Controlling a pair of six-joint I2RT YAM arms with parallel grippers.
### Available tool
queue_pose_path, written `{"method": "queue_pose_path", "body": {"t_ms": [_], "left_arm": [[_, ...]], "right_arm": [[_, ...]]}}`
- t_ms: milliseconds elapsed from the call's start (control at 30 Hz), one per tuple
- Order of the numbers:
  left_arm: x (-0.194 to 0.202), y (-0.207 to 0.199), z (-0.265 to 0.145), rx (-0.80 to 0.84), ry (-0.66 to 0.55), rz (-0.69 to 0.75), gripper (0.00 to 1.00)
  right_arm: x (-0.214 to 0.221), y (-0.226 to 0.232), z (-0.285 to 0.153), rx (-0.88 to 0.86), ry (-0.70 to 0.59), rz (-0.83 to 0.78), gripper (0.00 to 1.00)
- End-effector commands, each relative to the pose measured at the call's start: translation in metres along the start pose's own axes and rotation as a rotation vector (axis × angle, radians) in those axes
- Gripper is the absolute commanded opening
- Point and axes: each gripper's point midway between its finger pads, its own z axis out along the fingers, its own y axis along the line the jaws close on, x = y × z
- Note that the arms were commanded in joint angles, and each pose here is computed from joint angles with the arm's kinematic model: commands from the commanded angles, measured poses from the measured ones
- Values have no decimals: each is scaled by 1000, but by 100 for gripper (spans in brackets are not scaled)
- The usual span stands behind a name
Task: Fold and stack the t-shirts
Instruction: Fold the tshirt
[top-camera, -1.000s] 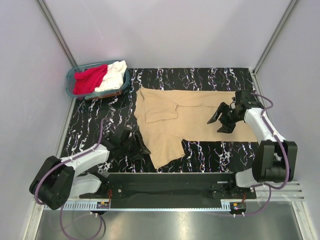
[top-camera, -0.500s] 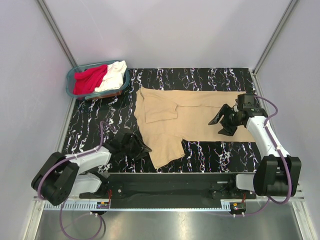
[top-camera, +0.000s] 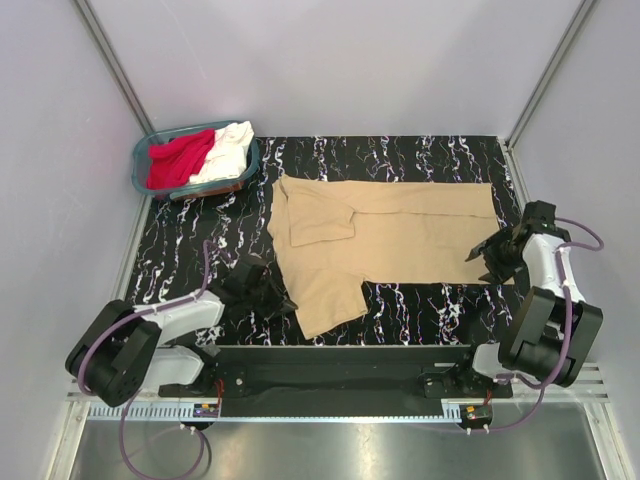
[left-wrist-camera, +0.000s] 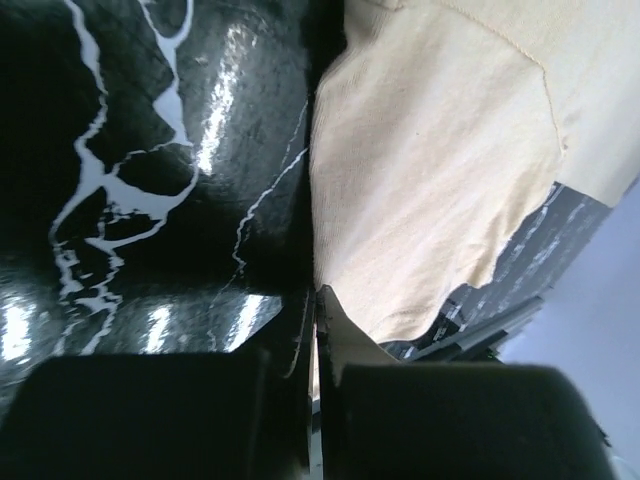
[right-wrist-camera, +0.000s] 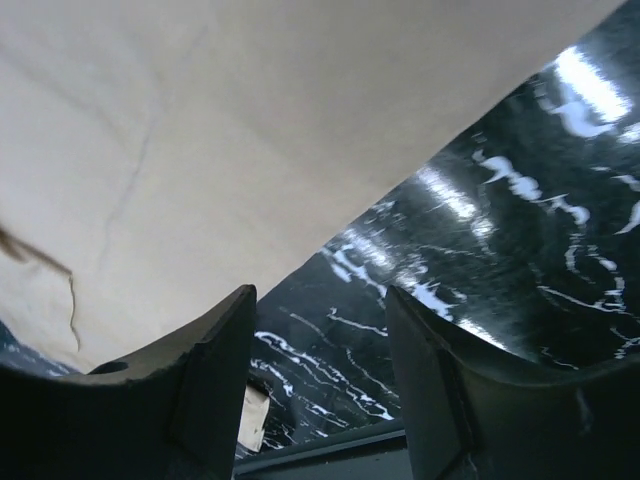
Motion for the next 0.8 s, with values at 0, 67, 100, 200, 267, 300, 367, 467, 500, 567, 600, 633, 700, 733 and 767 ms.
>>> {"method": "queue_pose_path", "body": {"t_ms": [0, 67, 100, 200, 267, 300, 367, 467, 500, 567, 600, 633, 700, 733, 767], "left_arm": [[-11, -11, -9, -3, -47, 91, 0], [-14, -20, -14, 8, -52, 126, 0], [-13, -22, -15, 8, -43, 139, 0], [-12, -28, -17, 16, -27, 150, 0], [-11, -29, -17, 19, -20, 150, 0], [-12, -30, -18, 21, -22, 151, 0], [-11, -31, -18, 24, -16, 159, 0], [-10, -33, -18, 24, -3, 170, 0], [-9, -34, -18, 22, 1, 172, 0], [-9, -34, -18, 22, 6, 172, 0], [-9, -34, -17, 21, 6, 170, 0], [-9, -35, -17, 21, 6, 167, 0], [-8, -33, -16, 16, 12, 160, 0], [-9, -34, -15, 17, 12, 155, 0], [-9, -34, -15, 15, 15, 153, 0]], "right_arm": [[-35, -18, -4, 72, -79, 11, 61], [-41, -21, 2, 77, -63, 33, 61], [-43, -23, 4, 81, -62, 40, 61], [-46, -33, 11, 101, -60, 72, 61], [-45, -46, 14, 123, -57, 98, 60], [-47, -49, 15, 125, -65, 104, 59], [-46, -57, 18, 143, -63, 112, 51], [-49, -71, 23, 175, -70, 138, 38], [-52, -74, 25, 177, -77, 146, 37], [-54, -87, 29, 207, -72, 170, 37], [-56, -89, 29, 214, -76, 176, 38], [-59, -93, 30, 222, -81, 186, 39], [-64, -97, 34, 238, -94, 183, 42], [-65, -98, 36, 242, -96, 181, 43], [-69, -99, 36, 247, -109, 183, 43]]}}
